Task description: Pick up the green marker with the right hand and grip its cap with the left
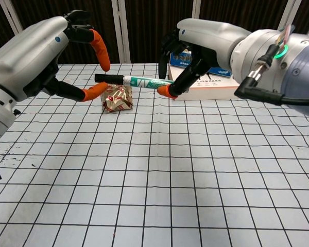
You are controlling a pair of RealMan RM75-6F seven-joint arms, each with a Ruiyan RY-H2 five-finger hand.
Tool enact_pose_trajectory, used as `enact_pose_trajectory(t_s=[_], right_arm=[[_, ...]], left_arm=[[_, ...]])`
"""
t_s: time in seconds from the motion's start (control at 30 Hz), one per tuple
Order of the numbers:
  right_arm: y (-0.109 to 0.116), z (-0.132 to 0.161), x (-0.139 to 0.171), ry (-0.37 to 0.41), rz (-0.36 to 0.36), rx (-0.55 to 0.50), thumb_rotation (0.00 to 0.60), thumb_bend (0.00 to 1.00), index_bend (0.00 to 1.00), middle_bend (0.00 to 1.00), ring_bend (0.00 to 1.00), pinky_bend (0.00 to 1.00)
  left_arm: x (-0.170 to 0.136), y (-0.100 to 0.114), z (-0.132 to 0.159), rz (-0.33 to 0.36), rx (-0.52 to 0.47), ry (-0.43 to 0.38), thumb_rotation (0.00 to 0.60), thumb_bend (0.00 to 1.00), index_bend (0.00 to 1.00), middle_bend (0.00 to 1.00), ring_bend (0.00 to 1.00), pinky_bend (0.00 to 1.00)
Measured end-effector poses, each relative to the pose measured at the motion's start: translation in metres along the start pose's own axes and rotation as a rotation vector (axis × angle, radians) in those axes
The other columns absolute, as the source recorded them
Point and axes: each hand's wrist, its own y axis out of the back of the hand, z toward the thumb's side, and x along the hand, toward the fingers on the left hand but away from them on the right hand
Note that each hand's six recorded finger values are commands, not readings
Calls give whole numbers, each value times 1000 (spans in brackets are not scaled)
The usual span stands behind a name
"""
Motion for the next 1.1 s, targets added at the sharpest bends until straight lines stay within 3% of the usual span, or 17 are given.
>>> enact_pose_trajectory(t_s=[1.1], right_arm=[[0, 4, 1, 9, -2, -2, 600, 608, 781, 56, 142, 42]], left_arm=[[0, -5, -9, -8, 20, 16, 600, 422, 539, 307, 0, 9]])
